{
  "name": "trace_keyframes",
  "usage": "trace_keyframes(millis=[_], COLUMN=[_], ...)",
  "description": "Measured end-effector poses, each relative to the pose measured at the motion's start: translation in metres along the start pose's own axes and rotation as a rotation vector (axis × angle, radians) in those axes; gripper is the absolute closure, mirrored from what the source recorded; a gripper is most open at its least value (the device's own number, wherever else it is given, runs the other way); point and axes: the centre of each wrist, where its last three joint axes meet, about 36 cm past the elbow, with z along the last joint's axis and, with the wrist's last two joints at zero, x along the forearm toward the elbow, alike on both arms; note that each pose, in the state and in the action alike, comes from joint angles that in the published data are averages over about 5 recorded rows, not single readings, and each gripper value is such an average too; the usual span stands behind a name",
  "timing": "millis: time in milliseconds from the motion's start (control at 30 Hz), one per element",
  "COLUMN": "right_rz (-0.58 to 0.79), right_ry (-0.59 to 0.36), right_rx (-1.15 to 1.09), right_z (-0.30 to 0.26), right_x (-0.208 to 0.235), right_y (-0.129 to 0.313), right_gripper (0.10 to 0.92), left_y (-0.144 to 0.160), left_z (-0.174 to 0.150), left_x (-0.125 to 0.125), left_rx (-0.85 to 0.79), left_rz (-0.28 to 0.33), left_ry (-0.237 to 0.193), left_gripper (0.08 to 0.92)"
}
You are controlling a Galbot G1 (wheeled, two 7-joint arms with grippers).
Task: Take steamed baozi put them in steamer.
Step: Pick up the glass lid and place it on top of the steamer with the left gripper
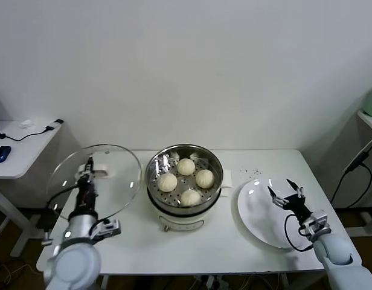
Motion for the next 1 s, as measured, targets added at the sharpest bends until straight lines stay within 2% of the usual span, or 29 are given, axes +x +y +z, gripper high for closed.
trace_keyframes(millis=[200, 500, 767, 1000], right_rz=[0.007, 0.022, 0.041, 0.052], right_ry=[0.0, -0.004, -0.002, -0.003], right_rx=[-0.001, 0.006, 0.009, 0.007], right_z=[0.002, 0.003, 0.006, 0.008], right_x=[-0.004, 0.0, 0.007, 0.011], right_y=[-0.001, -0.007, -0.015, -0.018], right_gripper=[0.2, 0.2, 0.2, 0.2], left_y=[0.013, 0.016, 0.005, -0.008], left_z=[-0.048, -0.127, -0.186, -0.221], left_x=[-0.005, -0.013, -0.014, -0.016], left_rx=[0.047, 0.131, 0.153, 0.135], left_rz=[0.01, 0.016, 0.021, 0.036], left_ry=[-0.013, -0.044, -0.089, -0.114], left_gripper=[0.853, 0.853, 0.853, 0.853])
